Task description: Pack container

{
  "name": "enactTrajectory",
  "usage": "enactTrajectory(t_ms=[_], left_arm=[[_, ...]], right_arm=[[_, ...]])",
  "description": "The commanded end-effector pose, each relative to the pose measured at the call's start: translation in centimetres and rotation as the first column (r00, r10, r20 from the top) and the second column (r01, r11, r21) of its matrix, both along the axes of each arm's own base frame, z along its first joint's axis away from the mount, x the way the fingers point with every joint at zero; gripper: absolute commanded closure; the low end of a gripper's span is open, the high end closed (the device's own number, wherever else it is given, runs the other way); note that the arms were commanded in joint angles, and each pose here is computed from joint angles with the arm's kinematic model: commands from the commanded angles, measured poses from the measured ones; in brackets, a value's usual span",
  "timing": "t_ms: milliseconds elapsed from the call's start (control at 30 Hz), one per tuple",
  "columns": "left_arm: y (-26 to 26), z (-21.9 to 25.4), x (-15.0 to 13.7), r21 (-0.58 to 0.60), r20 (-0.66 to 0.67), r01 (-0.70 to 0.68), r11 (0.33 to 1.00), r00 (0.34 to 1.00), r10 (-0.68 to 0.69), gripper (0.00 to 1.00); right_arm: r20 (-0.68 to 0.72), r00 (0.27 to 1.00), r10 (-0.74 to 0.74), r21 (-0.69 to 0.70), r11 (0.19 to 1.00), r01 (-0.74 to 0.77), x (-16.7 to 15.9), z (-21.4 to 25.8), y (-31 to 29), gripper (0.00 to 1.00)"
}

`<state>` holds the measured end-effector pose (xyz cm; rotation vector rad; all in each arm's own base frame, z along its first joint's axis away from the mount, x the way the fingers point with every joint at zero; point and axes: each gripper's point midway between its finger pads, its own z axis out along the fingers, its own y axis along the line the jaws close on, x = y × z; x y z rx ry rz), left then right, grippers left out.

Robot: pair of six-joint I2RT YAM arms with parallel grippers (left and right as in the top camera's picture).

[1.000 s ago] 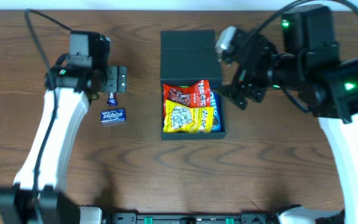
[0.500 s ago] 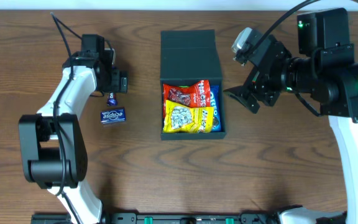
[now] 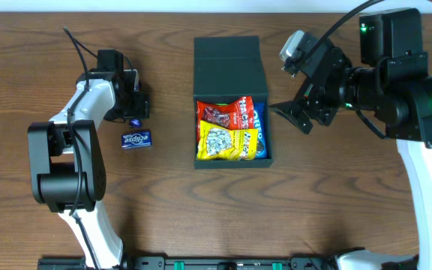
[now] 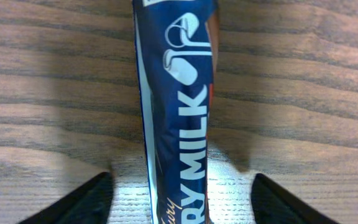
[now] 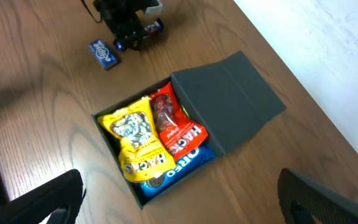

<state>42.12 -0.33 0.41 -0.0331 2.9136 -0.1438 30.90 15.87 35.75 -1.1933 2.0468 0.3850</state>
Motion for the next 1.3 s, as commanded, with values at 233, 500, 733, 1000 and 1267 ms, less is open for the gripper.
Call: enactTrajectory(t_ms=[233, 500, 733, 1000, 1267], left_arm=[[0.2, 0.1, 0.2, 0.005, 0.000, -0.024, 1.000, 1.000, 0.024, 0.59], [0.2, 0.0, 0.0, 0.003, -0.012, -0.033, 0.999, 0.999, 0.033, 0.81], [0.1, 0.7, 0.1, -0.009, -0.016, -0.074, 0.997, 0.997, 0.073, 0.86], [-0.1, 10.1, 3.0, -0.014, 0.106, -0.066, 0.998, 0.992, 0.068, 0.88], [-4.4, 22.2, 3.7, -0.050, 0.348, -0.011, 0.999, 0.937, 0.028, 0.89]], right_arm=[[0.005, 1.000, -0.018, 0.014, 1.000, 0.018, 0.0, 0.5, -0.3, 0.01], [0.006, 1.000, -0.018, 0.014, 1.000, 0.018, 0.0, 0.5, -0.3, 0.01], [0.050, 0.996, -0.075, -0.041, 0.996, 0.077, 1.2, 0.4, -1.4, 0.01], [0.082, 0.911, -0.403, -0.008, 0.914, 0.405, 4.9, 1.6, -6.1, 0.01], [0.020, 0.754, -0.656, 0.057, 0.754, 0.655, 6.4, 1.8, -13.6, 0.01]])
